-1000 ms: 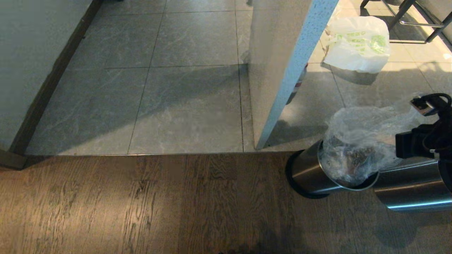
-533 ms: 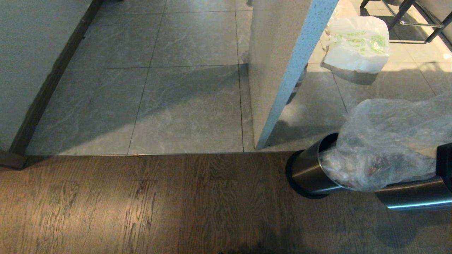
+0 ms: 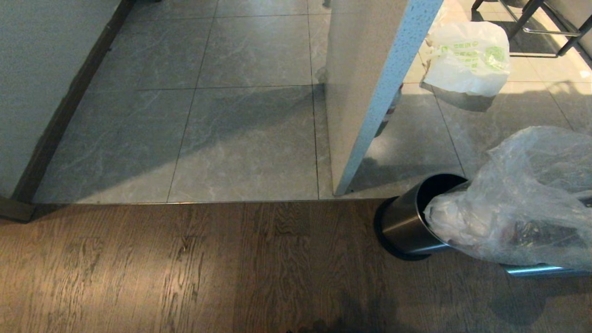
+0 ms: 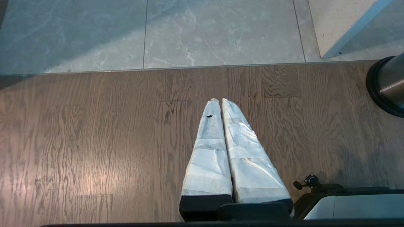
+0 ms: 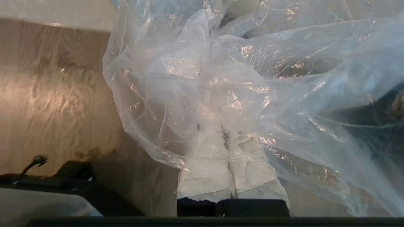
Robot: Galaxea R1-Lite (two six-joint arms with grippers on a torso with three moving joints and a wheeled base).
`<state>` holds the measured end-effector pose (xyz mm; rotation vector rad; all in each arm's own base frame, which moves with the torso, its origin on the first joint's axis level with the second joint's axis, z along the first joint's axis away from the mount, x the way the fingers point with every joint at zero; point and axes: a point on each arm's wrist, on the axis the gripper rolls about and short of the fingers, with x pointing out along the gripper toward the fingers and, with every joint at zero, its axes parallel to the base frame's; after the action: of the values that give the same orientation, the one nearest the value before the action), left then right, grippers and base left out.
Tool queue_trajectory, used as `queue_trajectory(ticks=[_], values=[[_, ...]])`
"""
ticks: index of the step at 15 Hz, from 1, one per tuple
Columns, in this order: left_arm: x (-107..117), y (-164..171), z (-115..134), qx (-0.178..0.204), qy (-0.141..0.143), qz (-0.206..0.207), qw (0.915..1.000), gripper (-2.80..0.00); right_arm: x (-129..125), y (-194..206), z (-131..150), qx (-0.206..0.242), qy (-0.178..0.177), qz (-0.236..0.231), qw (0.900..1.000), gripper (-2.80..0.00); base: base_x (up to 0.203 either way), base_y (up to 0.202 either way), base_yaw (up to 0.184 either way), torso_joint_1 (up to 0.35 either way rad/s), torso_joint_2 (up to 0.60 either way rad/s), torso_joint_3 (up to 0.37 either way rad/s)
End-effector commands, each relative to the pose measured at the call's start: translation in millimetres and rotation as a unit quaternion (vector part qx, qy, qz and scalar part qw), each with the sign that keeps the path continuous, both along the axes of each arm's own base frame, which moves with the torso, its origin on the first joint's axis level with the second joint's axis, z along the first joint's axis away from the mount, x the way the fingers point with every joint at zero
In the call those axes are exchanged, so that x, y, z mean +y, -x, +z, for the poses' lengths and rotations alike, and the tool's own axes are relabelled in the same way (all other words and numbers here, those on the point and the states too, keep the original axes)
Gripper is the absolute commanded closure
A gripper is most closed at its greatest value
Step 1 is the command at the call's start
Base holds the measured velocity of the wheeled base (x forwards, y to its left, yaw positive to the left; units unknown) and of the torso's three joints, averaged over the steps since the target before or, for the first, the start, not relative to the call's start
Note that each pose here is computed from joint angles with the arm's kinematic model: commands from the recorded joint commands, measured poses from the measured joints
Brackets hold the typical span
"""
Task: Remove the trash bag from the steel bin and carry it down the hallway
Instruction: Pick up the trash bag, then put the trash bag at the door
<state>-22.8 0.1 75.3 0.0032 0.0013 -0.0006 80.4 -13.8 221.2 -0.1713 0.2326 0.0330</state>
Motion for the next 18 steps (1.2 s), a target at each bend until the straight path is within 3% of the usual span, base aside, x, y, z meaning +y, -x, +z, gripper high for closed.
queue_trajectory(ticks=[1,4,9,13,15,18], values=[[0,0,0,0.000,0.000,0.000,1.0000,0.00,6,27,-2,-0.044,0.012,-0.003,0.999,0.00,0.000,0.000,0.000,0.000,0.00,0.000],[0,0,0,-0.001,0.000,0.000,1.0000,0.00,11,48,-16,-0.060,0.016,-0.004,0.998,0.00,0.000,0.000,0.000,0.000,0.00,0.000],[0,0,0,0.000,0.000,0.000,1.0000,0.00,16,70,-70,-0.010,0.004,0.016,1.000,0.00,0.000,0.000,0.000,0.000,0.00,0.000],[0,0,0,0.000,0.000,0.000,1.0000,0.00,16,87,-116,-0.003,-0.034,0.017,0.999,0.00,0.000,0.000,0.000,0.000,0.00,0.000],[0,0,0,0.000,0.000,0.000,1.0000,0.00,15,93,-134,-0.018,-0.041,0.003,0.999,0.00,0.000,0.000,0.000,0.000,0.00,0.000],[0,0,0,-0.001,0.000,0.000,1.0000,0.00,14,103,-140,-0.077,-0.047,-0.002,0.996,0.00,0.000,0.000,0.000,0.000,0.00,0.000]])
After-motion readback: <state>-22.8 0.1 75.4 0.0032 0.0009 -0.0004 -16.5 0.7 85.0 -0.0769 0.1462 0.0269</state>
